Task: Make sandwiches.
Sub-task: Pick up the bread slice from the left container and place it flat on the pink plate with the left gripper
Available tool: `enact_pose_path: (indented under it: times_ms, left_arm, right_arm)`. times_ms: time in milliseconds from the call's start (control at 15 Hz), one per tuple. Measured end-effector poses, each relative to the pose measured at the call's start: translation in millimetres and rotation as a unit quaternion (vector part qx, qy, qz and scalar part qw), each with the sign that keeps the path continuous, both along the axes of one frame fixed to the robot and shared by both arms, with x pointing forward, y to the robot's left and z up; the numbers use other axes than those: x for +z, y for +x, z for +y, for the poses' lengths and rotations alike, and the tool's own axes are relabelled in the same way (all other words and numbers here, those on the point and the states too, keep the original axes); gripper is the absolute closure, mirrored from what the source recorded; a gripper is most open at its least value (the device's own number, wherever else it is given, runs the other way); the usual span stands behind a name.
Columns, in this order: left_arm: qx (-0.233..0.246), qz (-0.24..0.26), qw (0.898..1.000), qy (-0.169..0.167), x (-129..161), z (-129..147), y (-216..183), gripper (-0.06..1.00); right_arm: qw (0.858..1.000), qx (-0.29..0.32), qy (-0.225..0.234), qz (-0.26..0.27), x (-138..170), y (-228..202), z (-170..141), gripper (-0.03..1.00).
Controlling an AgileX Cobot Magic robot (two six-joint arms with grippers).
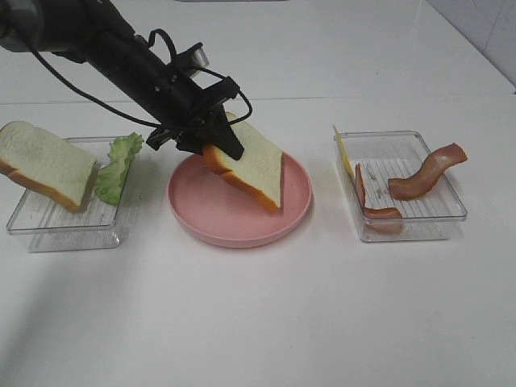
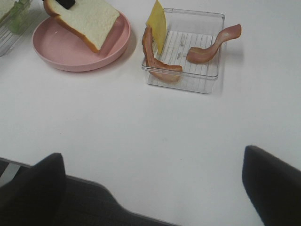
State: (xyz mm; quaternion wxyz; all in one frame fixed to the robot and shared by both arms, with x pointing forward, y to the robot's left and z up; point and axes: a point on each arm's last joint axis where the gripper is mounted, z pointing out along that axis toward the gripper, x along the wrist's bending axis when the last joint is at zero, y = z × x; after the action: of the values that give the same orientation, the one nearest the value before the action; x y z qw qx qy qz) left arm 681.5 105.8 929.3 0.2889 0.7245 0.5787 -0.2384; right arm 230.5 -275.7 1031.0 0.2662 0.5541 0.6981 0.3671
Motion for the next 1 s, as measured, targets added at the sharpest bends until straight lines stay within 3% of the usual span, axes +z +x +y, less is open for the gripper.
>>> enact_pose_path:
  times_ms: [333, 600, 800, 867, 1000]
  left_arm:
    - [0.011, 0.023, 1.000, -0.013, -20.4, -12.8, -0.6, 0.74]
    - [0.017, 0.021, 1.000, -0.012, -21.0, -12.7, 0.5, 0.71]
    - [0.021, 0.015, 1.000, -0.008, -21.5, -12.2, 1.8, 0.37]
    - [0.020, 0.013, 1.000, -0.005, -22.0, -11.7, 1.9, 0.30]
    - [0.019, 0.012, 1.000, 0.012, -22.2, -9.4, 1.6, 0.25]
  right_arm:
    - [1.000, 0.001, 0.001, 0.000, 0.0, 0.0, 0.2, -0.01]
    - [1.000, 0.001, 0.001, 0.000, 0.1, 0.0, 0.2, -0.01]
    - [1.000, 0.001, 0.001, 0.000, 0.1, 0.0, 0.2, -0.01]
    - [1.000, 0.001, 0.001, 0.000, 0.1, 0.0, 0.2, -0.01]
    - [1.000, 0.001, 0.001, 0.000, 0.1, 0.0, 0.2, -0.01]
